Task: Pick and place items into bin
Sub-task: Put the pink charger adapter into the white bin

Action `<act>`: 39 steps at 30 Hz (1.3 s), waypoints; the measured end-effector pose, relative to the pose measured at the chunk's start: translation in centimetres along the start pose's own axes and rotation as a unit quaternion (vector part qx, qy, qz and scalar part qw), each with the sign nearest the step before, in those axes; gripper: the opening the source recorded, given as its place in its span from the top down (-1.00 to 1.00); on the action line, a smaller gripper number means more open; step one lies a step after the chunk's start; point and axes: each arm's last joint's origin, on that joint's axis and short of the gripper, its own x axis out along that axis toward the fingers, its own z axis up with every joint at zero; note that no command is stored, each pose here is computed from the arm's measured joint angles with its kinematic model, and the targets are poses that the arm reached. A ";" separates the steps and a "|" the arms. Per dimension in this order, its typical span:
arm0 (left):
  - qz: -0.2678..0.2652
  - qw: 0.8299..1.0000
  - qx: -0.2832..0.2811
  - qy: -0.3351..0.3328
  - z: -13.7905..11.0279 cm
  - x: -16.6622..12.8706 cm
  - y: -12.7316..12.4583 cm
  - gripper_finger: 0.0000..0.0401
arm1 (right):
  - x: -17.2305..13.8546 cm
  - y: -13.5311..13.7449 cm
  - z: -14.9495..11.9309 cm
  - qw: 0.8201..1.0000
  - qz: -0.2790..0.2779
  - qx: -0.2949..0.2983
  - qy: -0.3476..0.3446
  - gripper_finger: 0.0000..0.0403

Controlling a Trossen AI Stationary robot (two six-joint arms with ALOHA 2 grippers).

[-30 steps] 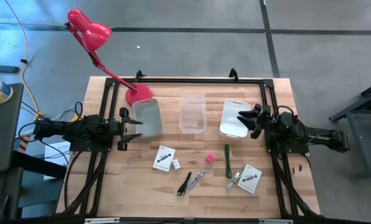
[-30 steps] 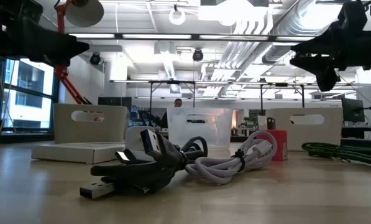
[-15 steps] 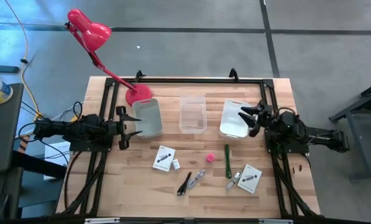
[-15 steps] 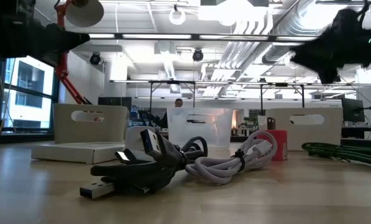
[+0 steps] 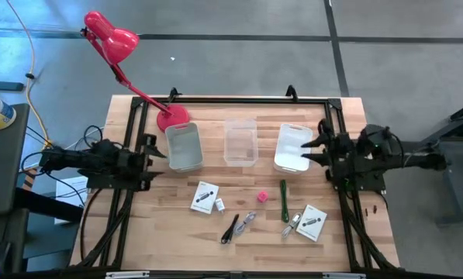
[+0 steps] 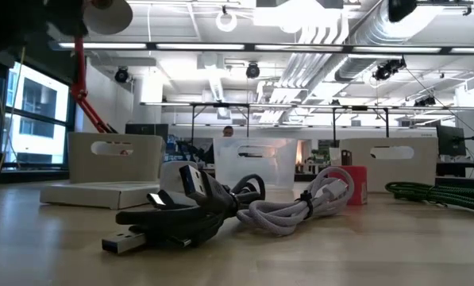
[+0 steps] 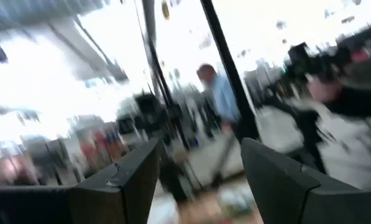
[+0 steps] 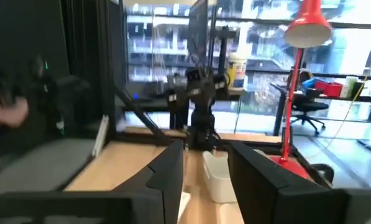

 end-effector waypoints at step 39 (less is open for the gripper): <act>-0.107 0.981 -0.036 0.155 -4.1 2.1 -1.4 -0.08 | 12.7 9.4 -12.4 0.884 -0.076 0.077 0.454 -0.05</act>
